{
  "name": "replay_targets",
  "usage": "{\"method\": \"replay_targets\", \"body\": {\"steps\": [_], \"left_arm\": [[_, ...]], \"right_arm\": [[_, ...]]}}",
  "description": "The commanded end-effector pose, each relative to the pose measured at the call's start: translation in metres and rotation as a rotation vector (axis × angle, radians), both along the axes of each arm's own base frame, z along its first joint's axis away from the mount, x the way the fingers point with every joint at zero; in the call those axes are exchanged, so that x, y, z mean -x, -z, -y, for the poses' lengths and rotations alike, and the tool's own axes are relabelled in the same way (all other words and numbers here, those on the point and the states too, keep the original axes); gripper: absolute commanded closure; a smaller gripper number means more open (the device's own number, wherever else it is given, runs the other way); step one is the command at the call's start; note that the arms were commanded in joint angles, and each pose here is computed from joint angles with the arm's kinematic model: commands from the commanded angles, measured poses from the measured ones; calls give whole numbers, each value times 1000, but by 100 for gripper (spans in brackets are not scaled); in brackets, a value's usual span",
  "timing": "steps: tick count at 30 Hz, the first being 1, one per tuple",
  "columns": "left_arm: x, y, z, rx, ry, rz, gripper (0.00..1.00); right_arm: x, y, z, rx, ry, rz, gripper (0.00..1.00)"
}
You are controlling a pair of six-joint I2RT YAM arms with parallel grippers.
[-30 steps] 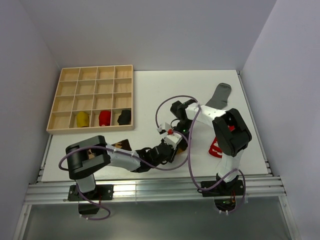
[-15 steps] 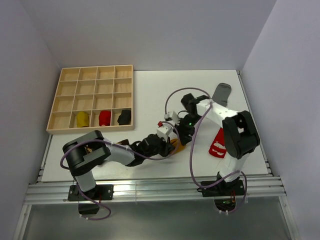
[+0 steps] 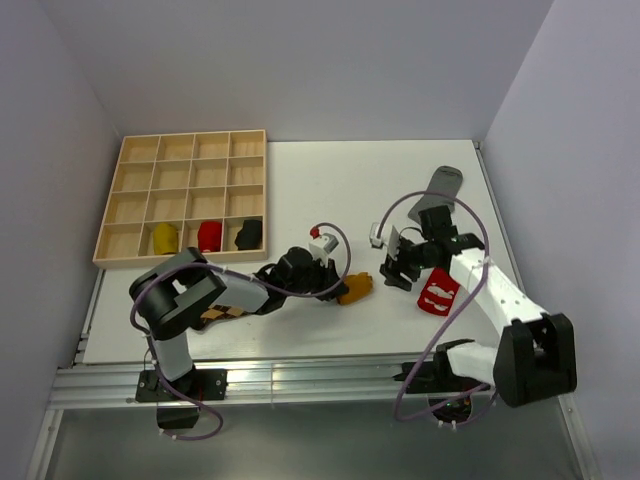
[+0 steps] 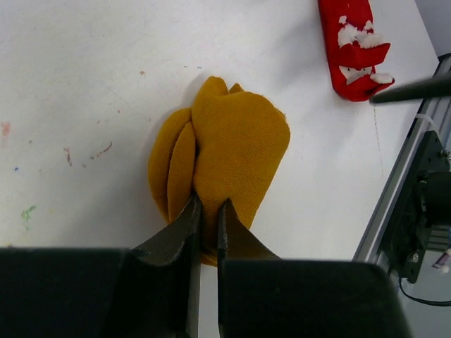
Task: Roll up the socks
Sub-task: Roll the sock at the center of the board.
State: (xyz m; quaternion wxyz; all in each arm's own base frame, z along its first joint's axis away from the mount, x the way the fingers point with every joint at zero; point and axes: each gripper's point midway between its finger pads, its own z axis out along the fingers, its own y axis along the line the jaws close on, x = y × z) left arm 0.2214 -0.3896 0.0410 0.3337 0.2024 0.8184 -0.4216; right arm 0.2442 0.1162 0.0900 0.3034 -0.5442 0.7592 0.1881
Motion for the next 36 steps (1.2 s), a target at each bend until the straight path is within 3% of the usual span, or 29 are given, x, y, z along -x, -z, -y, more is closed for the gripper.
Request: {"method": "replay_targets", "body": {"steps": [1,17,36], "left_arm": [[13,42,-16,-132,31,-150,100],[9,62,-14,-165,103,-337,100],[5,68,-15,-166,179,-436,100]], "right_arm": [[-9,-15,-6,-20,-92,213,30],[12,22,-26,136,-284,491,25],[-9,37,-42,210,-344,493,25]]}}
